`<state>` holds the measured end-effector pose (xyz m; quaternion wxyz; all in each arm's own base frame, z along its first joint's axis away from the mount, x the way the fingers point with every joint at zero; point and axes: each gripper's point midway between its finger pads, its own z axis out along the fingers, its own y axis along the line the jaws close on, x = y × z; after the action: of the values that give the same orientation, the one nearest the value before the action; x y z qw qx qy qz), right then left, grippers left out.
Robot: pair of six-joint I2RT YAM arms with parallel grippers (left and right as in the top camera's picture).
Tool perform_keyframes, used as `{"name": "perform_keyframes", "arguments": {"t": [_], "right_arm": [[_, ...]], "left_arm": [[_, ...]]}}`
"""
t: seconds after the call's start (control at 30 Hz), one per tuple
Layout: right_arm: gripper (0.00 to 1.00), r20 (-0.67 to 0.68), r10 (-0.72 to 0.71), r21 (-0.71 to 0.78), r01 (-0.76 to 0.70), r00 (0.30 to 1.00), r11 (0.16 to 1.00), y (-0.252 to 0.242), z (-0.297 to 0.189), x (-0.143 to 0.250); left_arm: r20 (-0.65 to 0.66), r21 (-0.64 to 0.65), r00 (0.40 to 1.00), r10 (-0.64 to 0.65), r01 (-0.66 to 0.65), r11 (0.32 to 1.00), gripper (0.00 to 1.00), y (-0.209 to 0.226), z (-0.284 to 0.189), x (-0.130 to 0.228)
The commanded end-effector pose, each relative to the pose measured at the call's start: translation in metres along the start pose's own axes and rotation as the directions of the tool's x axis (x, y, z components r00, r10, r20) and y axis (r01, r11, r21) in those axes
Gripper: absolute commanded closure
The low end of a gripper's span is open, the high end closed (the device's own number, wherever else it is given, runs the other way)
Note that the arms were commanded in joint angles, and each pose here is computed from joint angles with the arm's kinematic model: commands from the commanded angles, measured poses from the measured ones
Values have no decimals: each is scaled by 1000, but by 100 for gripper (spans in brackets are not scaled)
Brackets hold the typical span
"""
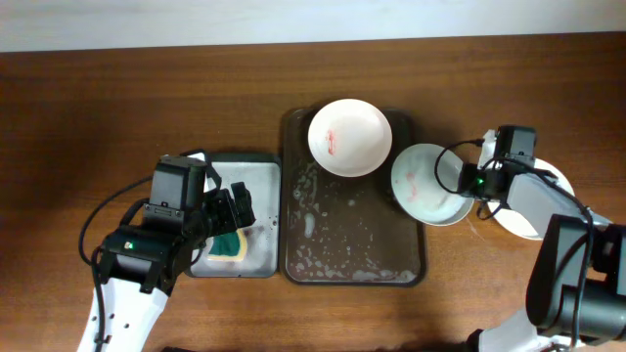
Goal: Clean dirty plates on tray and stack at the side
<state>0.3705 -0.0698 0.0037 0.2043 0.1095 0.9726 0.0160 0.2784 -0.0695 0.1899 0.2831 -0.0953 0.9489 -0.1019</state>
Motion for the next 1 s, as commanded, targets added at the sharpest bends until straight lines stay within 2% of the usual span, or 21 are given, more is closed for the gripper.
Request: {"name": "perform_keyframes", "arguments": {"t": [0.0,0.07,0.13,0.27,0.3,0.33,0.47,0.6,0.63,0.7,0.8,0.9,0.97], "right_arm": [[96,-28,25,-9,-26,999,1000,2,2,5],[96,-39,26,-118,-30,999,993,22,-9,6],[96,-27,72,-141,-75,997,987,28,-35,4],[96,-10,51,-196,-52,999,979,46,-89,11],[96,-77,-8,-245,-11,997,970,71,-116,40],[96,-148,-63,-259,23,987,966,86,-122,63],[96,-292,-50,-246,-25,955,969,115,-115,105],[96,-247,-12,-201,-40,969,979,137,-84,115],[94,-214,-20,-204,-25,977,979,140,-82,108],[68,-87,-160,-272,132,983,953,154,-87,83],[61,-33,-272,-287,252,962,924,159,-115,64],[61,-83,-280,-319,240,956,917,162,-135,71],[61,-115,-282,-337,230,952,913,162,-137,79]], "left_arm": [[10,7,1000,14,-14,1000,1,-1,-3,-2],[10,7,1000,14,-14,1000,1,-1,-3,-2],[10,7,1000,14,-14,1000,0,-1,-3,-2],[10,7,1000,14,-14,1000,1,-1,-3,-2],[10,7,1000,14,-14,1000,1,-1,-3,-2],[10,7,1000,14,-14,1000,1,-1,-3,-2],[10,7,1000,14,-14,1000,1,-1,-3,-2],[10,7,1000,14,-14,1000,1,-1,-3,-2],[10,7,1000,14,-14,1000,1,-1,-3,-2],[10,8,1000,13,-13,1000,1,-1,-3,-2],[-14,17,1000,14,-13,1000,1,-2,-3,3],[-39,-8,999,15,-15,1000,2,3,5,8],[-89,-83,996,21,-28,996,5,16,23,20]]}}
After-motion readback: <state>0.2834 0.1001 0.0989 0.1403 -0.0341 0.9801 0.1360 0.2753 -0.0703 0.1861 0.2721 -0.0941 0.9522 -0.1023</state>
